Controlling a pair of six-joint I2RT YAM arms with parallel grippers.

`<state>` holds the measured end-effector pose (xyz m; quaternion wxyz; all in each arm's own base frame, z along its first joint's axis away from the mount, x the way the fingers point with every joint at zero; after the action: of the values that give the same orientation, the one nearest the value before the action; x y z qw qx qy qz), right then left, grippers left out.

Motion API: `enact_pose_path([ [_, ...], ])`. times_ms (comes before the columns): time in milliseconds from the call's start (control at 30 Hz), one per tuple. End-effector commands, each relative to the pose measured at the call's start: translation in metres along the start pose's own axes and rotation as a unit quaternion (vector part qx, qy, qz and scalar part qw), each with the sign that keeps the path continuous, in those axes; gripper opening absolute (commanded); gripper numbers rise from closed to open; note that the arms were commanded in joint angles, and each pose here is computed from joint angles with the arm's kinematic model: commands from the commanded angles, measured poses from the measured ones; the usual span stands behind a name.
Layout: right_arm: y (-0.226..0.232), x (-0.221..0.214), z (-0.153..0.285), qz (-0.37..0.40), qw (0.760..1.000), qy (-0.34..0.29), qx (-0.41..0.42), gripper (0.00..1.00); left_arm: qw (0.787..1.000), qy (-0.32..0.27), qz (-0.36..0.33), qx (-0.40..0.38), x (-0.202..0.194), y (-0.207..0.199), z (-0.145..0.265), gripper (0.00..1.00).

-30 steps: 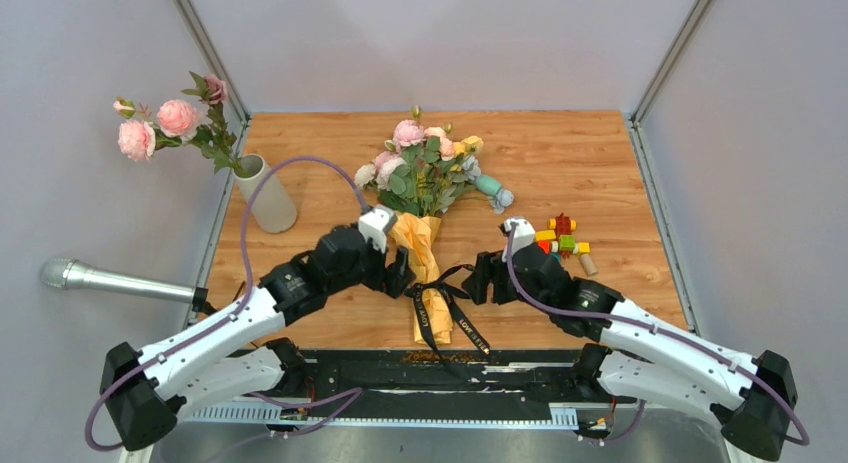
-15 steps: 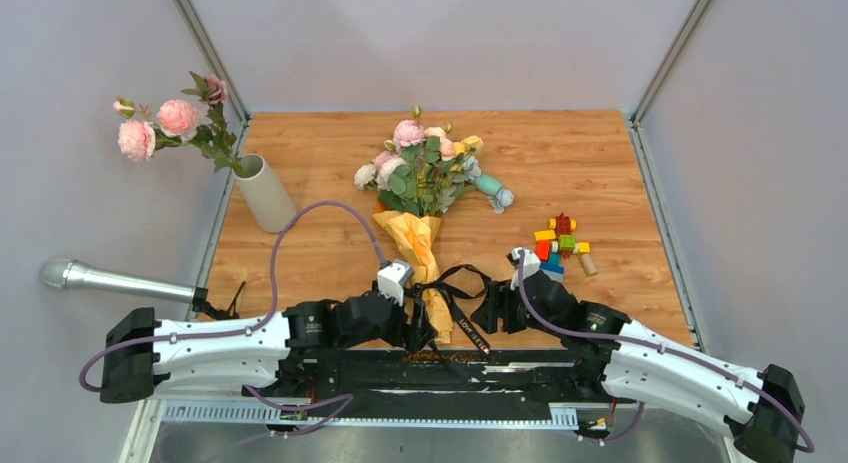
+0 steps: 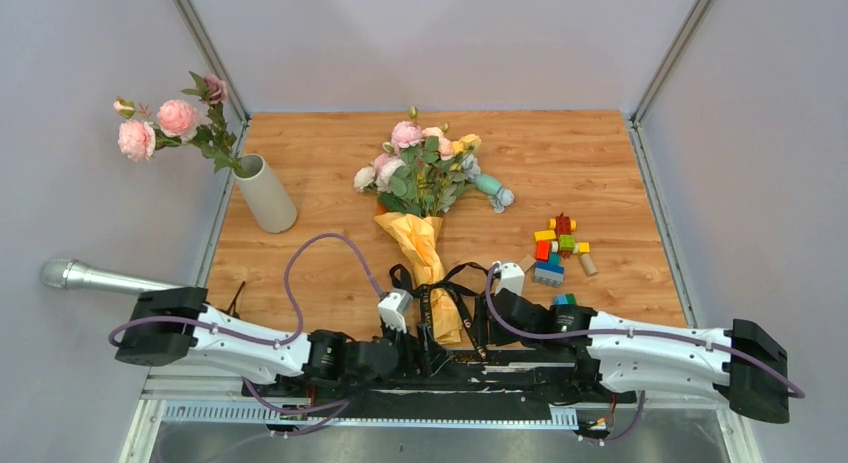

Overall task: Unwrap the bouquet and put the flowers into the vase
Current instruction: Untie the ribbon from the wrapping paper.

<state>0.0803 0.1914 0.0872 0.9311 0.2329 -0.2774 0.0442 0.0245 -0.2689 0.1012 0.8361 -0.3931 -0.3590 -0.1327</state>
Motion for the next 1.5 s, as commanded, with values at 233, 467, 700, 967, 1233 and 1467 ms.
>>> enact_pose_path([
  [233,0.023,0.021,0.003,-0.033,0.998,-0.049,0.006,0.54,0.992,-0.044,0.116,-0.005,-0.015,-0.025,-0.009,0.84],
  [467,0.022,0.023,0.004,-0.034,0.998,-0.057,0.005,0.54,0.987,-0.045,0.152,0.013,-0.026,-0.007,-0.009,0.77],
  [700,0.020,0.023,0.006,-0.035,0.998,-0.061,0.009,0.54,0.981,-0.047,0.183,0.035,-0.031,0.004,-0.011,0.74],
  [967,0.018,0.023,0.007,-0.041,0.997,-0.064,0.012,0.54,0.973,-0.052,0.218,0.050,-0.039,0.019,-0.014,0.62],
  [1233,0.018,0.023,0.007,-0.042,0.997,-0.065,0.012,0.54,0.968,-0.065,0.233,0.070,-0.041,0.032,-0.014,0.57],
  [1467,0.017,0.023,0.007,-0.043,0.997,-0.067,0.010,0.54,0.966,-0.082,0.235,0.077,-0.041,0.036,-0.018,0.50],
])
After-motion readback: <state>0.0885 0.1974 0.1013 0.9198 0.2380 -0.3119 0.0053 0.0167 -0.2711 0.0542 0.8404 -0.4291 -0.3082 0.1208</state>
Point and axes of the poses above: each gripper's point midway between its finger pads, its own z axis back along the fingers, its own y axis along the line the jaws close on, x = y × z, the point moved 5 cm from there along z, back along the fingers, and after that the axes turned 7 degrees about -z, right-handed, at the moved point
